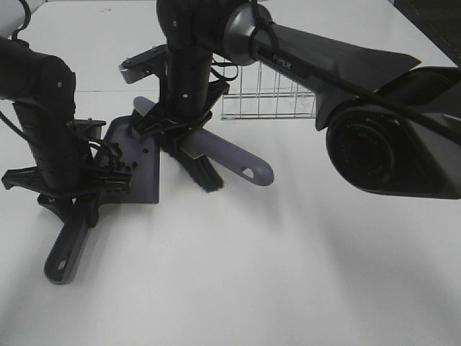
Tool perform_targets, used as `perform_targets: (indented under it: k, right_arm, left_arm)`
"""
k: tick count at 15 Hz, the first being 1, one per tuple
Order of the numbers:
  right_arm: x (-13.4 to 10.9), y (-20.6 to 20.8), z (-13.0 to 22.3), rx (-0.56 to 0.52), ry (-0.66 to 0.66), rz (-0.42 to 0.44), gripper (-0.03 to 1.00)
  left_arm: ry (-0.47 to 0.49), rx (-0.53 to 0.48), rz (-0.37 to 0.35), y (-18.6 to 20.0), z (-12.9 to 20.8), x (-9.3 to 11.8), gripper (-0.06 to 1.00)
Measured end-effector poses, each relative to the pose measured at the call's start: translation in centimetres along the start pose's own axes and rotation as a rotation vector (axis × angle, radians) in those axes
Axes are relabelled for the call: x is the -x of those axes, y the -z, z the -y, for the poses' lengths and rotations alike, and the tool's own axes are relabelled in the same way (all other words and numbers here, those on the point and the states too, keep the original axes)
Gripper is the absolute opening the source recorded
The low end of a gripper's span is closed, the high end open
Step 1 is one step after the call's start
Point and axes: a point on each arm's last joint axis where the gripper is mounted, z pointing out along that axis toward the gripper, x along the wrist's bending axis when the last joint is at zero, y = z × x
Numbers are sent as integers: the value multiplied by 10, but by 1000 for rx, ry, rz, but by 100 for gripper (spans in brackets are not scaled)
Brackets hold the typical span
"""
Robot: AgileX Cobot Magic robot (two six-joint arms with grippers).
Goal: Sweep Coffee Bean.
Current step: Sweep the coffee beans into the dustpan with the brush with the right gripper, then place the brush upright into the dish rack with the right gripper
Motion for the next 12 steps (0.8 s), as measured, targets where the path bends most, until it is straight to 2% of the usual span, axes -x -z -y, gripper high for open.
perform_targets:
  k: [2,4,6,10,12]
  right_arm:
    - [-19,9,-7,33,11,-30,29]
    - [-21,19,-12,69,-18,0,29]
    - [-5,38,-14,94,-18,109,29]
    - [30,97,-17,190,-70,185,29]
    - [63,131,-12,242,-132,215,29]
  left_arm:
    - [-1,0,0,0,0,0,26]
    - [-2,0,0,0,0,0,26]
    - [-2,-1,0,0,0,0,26]
    - [-2,-2,-1,0,0,0,26]
    - [-2,-2,-1,0,0,0,26]
